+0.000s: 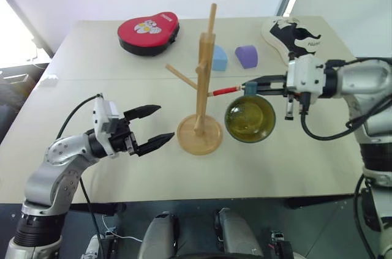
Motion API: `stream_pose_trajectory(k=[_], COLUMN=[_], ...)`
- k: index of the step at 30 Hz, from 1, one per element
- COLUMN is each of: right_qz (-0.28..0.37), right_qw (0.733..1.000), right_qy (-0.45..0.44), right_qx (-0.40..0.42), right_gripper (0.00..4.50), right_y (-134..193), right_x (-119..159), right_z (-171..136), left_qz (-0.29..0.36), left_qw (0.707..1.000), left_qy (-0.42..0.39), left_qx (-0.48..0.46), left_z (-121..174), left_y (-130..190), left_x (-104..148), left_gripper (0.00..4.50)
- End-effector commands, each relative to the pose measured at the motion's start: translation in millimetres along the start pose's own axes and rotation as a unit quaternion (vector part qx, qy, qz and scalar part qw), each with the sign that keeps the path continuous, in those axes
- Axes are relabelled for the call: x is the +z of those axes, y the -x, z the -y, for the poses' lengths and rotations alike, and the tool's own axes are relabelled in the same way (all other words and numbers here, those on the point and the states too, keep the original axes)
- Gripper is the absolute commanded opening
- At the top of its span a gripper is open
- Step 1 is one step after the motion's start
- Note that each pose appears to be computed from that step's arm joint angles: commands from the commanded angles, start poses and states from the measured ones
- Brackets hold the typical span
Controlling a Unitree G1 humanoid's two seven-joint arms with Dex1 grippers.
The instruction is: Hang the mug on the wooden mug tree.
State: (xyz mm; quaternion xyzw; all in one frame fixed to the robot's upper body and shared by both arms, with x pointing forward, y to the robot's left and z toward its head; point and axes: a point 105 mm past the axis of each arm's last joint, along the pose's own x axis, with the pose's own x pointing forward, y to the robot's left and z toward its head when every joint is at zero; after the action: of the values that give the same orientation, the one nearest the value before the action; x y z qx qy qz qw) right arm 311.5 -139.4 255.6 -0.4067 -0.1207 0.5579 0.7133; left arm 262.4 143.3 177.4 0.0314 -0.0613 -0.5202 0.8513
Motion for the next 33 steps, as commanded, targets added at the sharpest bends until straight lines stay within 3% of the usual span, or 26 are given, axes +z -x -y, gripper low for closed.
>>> stream_pose_trajectory(k=[1,22,26,29,33], right_qz=[0.010,0.005,0.014,0.008,-0.007], right_qw=[1.000,0.999,0.999,0.998,0.997], right_qy=[0.027,0.032,0.042,0.064,0.076], right_qx=[-0.003,0.019,0.005,-0.004,-0.019], right_gripper=[0.04,0.04,1.46,3.00,3.00], right_y=[0,-22,-22,-20,-12], right_x=[11,13,19,21,20], right_z=[9,15,20,23,29], left_qz=[0.010,0.026,0.027,0.027,0.026], left_qw=[1.000,0.999,0.999,0.999,0.999], left_qy=[-0.020,-0.028,-0.029,-0.029,-0.028], left_qx=[0.000,-0.025,-0.025,-0.024,-0.022], left_z=[2,11,10,10,8], left_y=[2,-6,-6,-6,-6], left_x=[12,29,29,28,26], left_gripper=[4.50,4.50,4.50,4.50,4.50])
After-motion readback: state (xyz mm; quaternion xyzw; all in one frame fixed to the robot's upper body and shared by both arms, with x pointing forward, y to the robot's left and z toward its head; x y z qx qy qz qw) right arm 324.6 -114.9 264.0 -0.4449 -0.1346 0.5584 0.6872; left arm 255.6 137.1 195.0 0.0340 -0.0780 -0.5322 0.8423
